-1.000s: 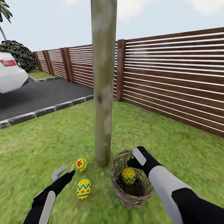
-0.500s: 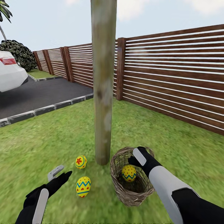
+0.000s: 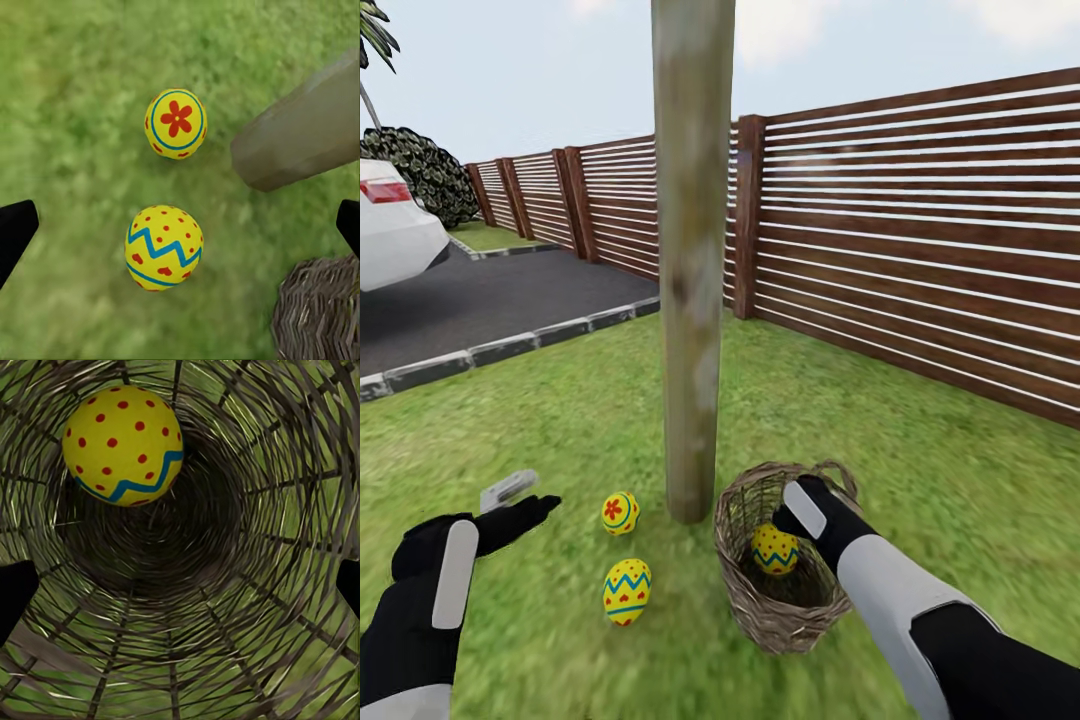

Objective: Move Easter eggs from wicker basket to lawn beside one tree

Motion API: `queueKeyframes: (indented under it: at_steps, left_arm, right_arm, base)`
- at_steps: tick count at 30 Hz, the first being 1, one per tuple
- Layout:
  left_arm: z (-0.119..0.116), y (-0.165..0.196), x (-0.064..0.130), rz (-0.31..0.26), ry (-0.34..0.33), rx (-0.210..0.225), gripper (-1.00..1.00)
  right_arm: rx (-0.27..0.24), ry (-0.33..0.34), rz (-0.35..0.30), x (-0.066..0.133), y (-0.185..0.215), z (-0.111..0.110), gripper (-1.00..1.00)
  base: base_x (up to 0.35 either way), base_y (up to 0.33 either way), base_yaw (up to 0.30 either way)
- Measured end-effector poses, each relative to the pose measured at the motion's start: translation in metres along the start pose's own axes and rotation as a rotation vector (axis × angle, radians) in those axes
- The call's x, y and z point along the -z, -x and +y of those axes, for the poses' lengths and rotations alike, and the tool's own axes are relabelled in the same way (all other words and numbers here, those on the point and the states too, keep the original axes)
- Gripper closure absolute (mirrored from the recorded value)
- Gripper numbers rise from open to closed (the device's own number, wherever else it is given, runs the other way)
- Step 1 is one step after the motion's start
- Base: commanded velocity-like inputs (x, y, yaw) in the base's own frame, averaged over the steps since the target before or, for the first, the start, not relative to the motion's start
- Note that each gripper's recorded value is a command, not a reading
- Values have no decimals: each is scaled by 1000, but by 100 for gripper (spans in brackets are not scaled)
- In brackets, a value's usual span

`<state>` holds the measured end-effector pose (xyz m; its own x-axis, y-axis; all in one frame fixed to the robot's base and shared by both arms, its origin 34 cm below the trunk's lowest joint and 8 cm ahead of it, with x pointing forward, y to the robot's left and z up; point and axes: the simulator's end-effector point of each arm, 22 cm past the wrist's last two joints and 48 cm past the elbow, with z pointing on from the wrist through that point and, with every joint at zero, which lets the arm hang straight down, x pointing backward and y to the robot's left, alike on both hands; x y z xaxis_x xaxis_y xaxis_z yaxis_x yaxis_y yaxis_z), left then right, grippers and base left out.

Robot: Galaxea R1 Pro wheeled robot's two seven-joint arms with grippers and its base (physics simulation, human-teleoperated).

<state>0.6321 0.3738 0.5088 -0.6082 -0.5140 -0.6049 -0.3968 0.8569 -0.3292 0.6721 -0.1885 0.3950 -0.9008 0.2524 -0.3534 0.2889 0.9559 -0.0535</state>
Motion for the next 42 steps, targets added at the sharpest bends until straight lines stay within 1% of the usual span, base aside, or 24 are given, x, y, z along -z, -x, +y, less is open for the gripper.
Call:
queueKeyframes:
  at_steps: [1, 2, 3, 4, 5, 7, 8, 10, 11, 12, 14, 17, 22, 28, 31, 34, 36, 38, 41, 42]
  left_arm:
    - [8, 6, -9, 14, 25, 3, -100]
    - [13, 9, -14, 23, 36, 6, -100]
    - [23, 15, -26, 49, 58, 16, -100]
    - [29, 16, -33, 65, 69, 25, -100]
    - [41, 21, -44, 99, 89, 42, -100]
    - [51, 25, -55, 133, 103, 64, -100]
    - [58, 31, -62, 160, 110, 86, -100]
    - [61, 43, -69, 181, 108, 115, -100]
    - [62, 47, -71, 184, 107, 122, -100]
    - [62, 54, -72, 184, 104, 132, -100]
    - [63, 59, -75, 184, 106, 138, -100]
    - [63, 73, -76, 161, 106, 138, -100]
    - [66, 76, -81, 152, 117, 132, -100]
    - [72, 69, -92, 163, 135, 129, -100]
    - [70, 75, -90, 146, 131, 126, -100]
    - [62, 96, -83, 90, 115, 111, -100]
    - [58, 104, -79, 67, 109, 103, -100]
    - [57, 107, -78, 58, 107, 101, -100]
    - [56, 111, -76, 48, 104, 98, -100]
    - [55, 111, -76, 47, 104, 98, -100]
  right_arm:
    - [8, -3, -5, -1, -1, 0, -100]
    - [12, -4, -6, -3, -2, 0, -100]
    - [16, -5, -9, -5, -3, 1, -100]
    - [18, -5, -10, -7, -4, 1, -100]
    - [21, -6, -11, -9, -5, 1, -100]
    - [23, -7, -9, -12, -8, 1, -100]
    - [24, -8, -6, -15, -9, 1, -100]
    - [27, -11, 1, -19, -12, 1, -100]
    - [28, -12, 5, -21, -13, 1, -100]
    - [29, -13, 9, -23, -14, 1, -100]
    - [31, -15, 16, -27, -17, 1, -100]
    - [36, -19, 27, -34, -21, 1, -100]
    - [43, -25, 45, -44, -29, 0, -100]
    - [60, -35, 63, -57, -37, 0, -100]
    - [65, -38, 60, -56, -37, 0, -100]
    - [72, -37, 52, -55, -35, 2, -100]
    - [82, -33, 36, -52, -30, 5, -100]
    - [94, -29, 19, -50, -25, 9, -100]
    - [131, -26, -24, -43, -14, 17, -100]
    - [136, -26, -32, -42, -13, 18, -100]
  base:
    - [0, 0, 0]
    - [0, 0, 0]
    - [0, 0, 0]
    - [0, 0, 0]
    - [0, 0, 0]
    - [0, 0, 0]
    - [0, 0, 0]
    - [0, 0, 0]
    - [0, 0, 0]
    - [0, 0, 0]
    - [0, 0, 0]
    - [0, 0, 0]
    - [0, 0, 0]
    - [0, 0, 0]
    - [0, 0, 0]
    - [0, 0, 0]
    - [0, 0, 0]
    - [0, 0, 0]
    - [44, 0, 0]
    - [144, 0, 0]
